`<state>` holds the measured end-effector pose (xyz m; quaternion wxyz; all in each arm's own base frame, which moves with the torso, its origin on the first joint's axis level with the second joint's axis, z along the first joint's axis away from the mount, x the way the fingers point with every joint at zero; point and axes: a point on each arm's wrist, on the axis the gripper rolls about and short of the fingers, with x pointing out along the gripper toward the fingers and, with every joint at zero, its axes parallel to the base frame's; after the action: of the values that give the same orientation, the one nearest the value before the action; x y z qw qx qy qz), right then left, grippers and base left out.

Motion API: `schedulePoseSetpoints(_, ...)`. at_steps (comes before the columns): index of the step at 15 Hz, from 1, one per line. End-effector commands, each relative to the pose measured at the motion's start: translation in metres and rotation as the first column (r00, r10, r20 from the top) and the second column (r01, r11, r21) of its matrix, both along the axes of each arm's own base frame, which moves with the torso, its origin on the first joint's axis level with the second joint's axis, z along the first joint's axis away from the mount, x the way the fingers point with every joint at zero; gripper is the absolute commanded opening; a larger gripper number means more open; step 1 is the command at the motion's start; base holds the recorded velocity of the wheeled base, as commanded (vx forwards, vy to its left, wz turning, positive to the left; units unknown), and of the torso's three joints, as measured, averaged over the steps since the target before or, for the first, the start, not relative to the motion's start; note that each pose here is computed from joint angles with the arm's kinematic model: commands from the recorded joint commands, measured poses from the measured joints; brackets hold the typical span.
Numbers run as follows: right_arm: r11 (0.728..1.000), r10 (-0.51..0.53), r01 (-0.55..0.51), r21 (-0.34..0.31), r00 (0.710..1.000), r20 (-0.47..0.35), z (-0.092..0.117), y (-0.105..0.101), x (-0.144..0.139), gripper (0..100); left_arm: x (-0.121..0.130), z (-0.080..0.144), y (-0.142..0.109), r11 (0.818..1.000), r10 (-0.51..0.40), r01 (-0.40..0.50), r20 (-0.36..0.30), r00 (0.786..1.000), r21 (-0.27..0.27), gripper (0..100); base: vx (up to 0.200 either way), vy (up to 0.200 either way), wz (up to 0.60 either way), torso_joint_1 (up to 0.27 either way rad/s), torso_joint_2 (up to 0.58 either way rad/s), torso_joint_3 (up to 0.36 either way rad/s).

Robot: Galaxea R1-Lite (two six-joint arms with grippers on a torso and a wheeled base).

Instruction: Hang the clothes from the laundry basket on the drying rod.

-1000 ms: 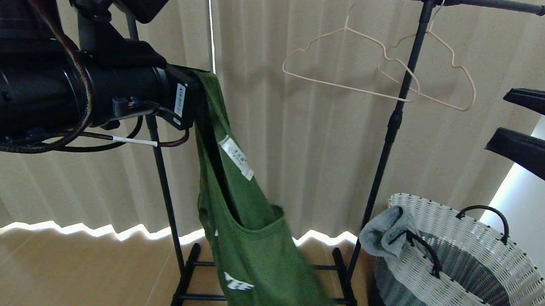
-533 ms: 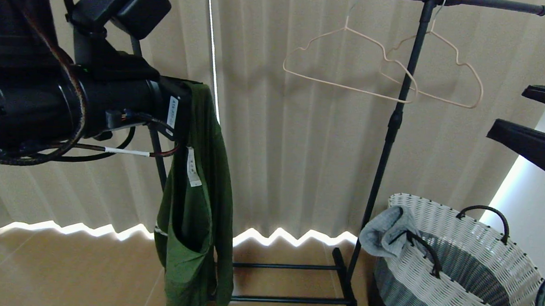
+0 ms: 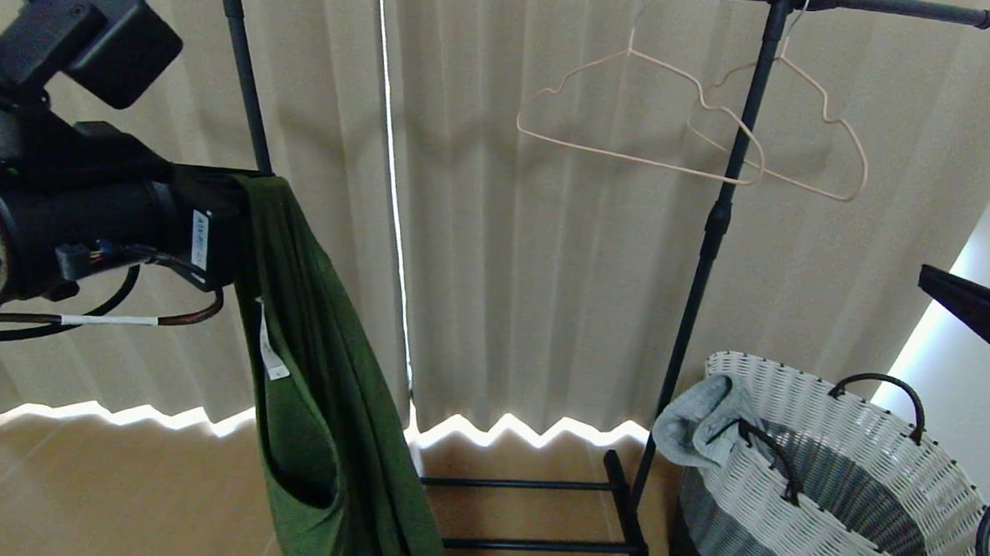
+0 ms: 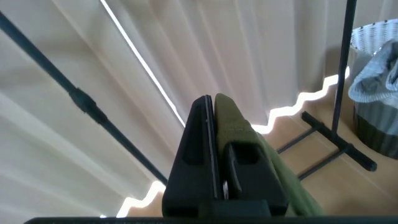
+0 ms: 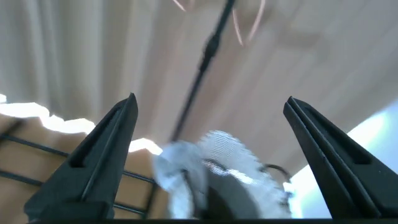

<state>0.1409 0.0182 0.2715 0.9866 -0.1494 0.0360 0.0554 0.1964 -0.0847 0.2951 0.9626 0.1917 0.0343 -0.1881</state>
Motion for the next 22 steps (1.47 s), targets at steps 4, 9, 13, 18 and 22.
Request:
schedulePoseSetpoints(4,0.992,-0.071,0.074,-0.101,0.997,0.03,-0.011,-0.008,-0.01,100,-0.011,-0.003,0.006,1.0,0.005,-0.005,0.005,1.0,-0.007,0,0.0,0.0,0.0,0.0,0.0,0.0)
schedulePoseSetpoints(9,0.986,-0.131,0.133,-0.1,0.991,0.028,-0.011,-0.016,-0.008,100,-0.013,-0.002,0.009,1.0,0.002,-0.002,0.008,1.0,-0.01,0,0.0,0.0,0.0,0.0,0.0,0.0)
schedulePoseSetpoints(13,0.982,-0.157,0.159,-0.098,0.987,0.03,-0.011,-0.02,-0.009,100,-0.024,-0.016,0.013,0.998,-0.027,0.029,0.047,0.999,-0.05,0,0.0,0.0,0.0,0.0,0.0,0.0)
schedulePoseSetpoints(18,0.984,-0.151,0.152,-0.097,0.988,0.025,-0.012,-0.02,-0.008,100,-0.028,-0.024,0.019,0.998,-0.008,0.011,0.052,0.999,-0.054,0,0.0,0.0,0.0,0.0,0.0,0.0)
schedulePoseSetpoints(22,0.984,-0.148,0.149,-0.095,0.989,0.017,-0.015,-0.02,-0.009,100,-0.043,-0.022,0.025,0.998,-0.008,0.012,0.066,0.998,-0.056,0,0.0,0.0,0.0,0.044,-0.1,-0.045)
